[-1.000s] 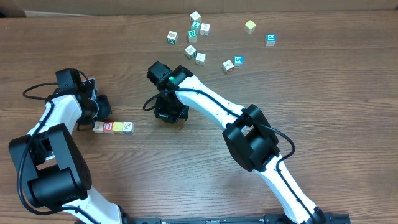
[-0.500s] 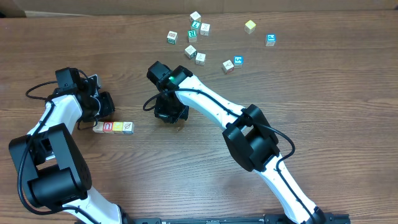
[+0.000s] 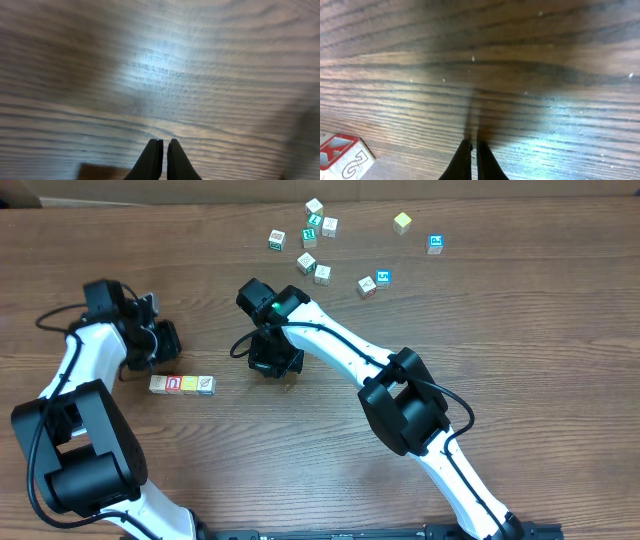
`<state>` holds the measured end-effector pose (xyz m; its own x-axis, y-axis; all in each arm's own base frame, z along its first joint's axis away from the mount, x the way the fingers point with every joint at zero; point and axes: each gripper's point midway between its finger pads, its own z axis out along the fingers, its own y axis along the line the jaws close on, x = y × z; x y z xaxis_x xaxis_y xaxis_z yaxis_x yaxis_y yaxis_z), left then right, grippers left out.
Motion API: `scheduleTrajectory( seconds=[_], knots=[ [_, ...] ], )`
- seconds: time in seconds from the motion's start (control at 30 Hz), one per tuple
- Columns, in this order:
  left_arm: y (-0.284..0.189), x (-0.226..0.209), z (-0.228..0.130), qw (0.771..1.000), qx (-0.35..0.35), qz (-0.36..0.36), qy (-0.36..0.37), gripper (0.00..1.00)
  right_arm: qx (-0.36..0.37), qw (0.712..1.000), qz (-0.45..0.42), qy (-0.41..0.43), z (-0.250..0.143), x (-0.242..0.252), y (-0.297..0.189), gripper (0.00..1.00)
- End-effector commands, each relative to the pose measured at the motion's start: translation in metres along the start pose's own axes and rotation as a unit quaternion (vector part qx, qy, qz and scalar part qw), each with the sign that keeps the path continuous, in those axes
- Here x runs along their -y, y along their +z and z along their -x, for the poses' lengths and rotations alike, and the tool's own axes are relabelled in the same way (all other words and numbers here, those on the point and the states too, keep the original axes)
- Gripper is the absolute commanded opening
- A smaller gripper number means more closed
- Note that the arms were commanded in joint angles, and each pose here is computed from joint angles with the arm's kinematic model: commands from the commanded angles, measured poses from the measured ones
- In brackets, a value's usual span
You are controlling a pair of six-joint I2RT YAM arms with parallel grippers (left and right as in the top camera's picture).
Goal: Form a horizontal line
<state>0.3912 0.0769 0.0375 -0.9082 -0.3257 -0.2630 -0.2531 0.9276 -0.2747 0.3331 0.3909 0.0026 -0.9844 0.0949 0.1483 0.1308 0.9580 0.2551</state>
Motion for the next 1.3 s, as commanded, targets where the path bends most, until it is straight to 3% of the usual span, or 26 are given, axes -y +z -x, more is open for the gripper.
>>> scheduleTrajectory(
  seconds=[0.0,0.3,0.53,0.9,1.27],
  knots=[
    [-0.024,-0.003,0.034,0.999,0.029,0.026,-0.004,0.04,-0.041,0.999,0.013,0.004,-0.012,0.0,0.01,0.04],
    [-0.052,-0.012,0.053,0.998,0.043,0.032,-0.019,0.04,-0.093,0.988,0.12,-0.019,-0.026,-0.043,0.003,0.04],
    [-0.057,-0.031,0.052,0.996,0.046,0.036,-0.063,0.04,-0.098,0.987,0.126,-0.019,-0.03,-0.047,0.003,0.04],
    [-0.059,-0.036,0.049,0.996,0.043,0.035,-0.071,0.04,-0.103,0.982,0.157,-0.036,-0.033,-0.063,0.0,0.04],
    [-0.059,-0.036,0.049,0.996,0.043,0.035,-0.071,0.04,-0.053,0.986,0.141,-0.065,-0.036,-0.076,0.011,0.04]
  ],
)
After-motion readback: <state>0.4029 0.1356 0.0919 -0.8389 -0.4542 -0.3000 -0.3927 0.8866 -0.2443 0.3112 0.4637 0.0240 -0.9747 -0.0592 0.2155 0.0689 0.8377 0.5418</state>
